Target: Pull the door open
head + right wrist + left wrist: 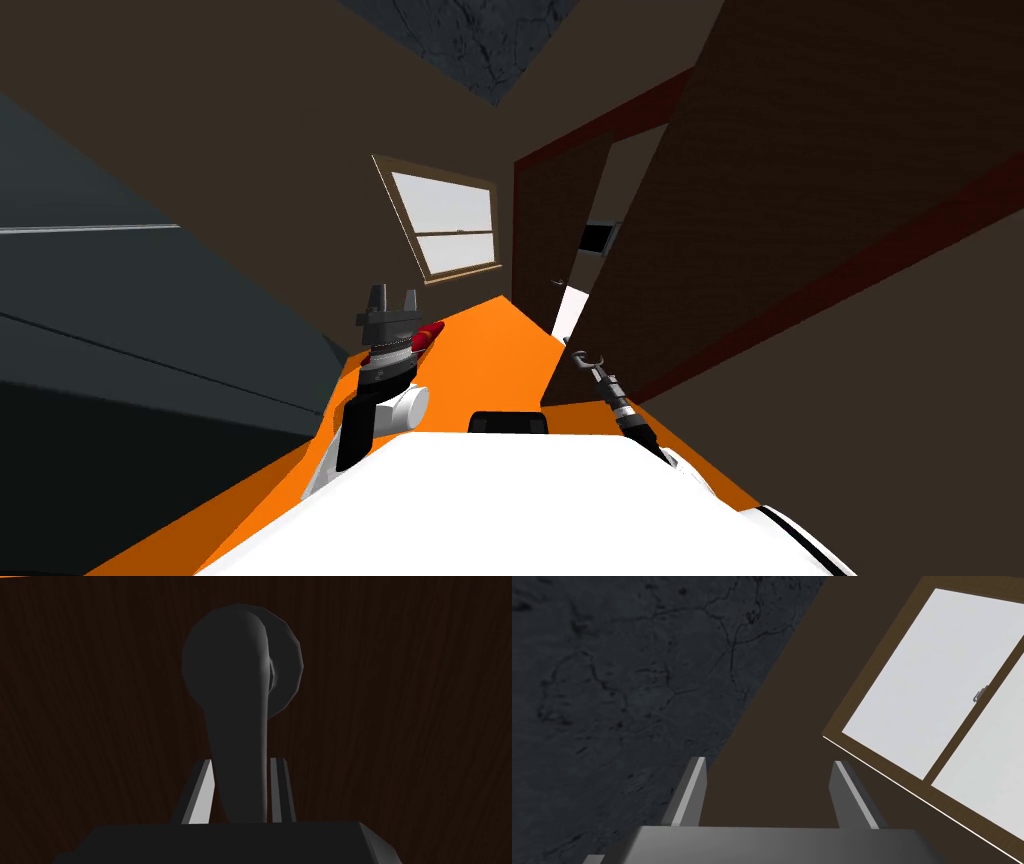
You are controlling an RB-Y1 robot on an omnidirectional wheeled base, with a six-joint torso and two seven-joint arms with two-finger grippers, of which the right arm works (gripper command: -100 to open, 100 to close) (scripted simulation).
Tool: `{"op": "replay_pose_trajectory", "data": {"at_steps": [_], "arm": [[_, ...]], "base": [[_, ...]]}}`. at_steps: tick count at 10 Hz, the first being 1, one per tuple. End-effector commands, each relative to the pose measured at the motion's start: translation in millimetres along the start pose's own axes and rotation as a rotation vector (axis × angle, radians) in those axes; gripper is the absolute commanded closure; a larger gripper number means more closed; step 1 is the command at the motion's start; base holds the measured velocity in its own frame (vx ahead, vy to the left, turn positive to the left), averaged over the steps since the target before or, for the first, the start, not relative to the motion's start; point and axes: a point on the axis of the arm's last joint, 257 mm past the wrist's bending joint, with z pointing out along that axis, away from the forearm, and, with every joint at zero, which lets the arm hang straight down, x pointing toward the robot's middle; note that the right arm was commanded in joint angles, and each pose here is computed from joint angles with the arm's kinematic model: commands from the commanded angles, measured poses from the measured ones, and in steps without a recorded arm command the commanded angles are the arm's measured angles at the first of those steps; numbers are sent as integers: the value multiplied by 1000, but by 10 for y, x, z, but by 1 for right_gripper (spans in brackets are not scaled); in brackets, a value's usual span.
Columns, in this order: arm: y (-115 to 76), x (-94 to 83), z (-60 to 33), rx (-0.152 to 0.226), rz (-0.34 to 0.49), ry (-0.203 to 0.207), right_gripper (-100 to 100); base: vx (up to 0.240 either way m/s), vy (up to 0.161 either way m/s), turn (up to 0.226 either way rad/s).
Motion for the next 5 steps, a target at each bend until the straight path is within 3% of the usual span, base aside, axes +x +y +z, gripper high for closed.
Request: {"op": "replay_pose_trajectory", "data": {"at_steps": [1, 3, 5], "arm": [[-1, -23, -69, -1, 1, -1, 100], [-1, -54, -168, -3, 2, -4, 100], [1, -81, -255, -5, 3, -5, 100]], "base": [[-100, -10, 164], [-196, -34, 280], [-168, -94, 169]]}}
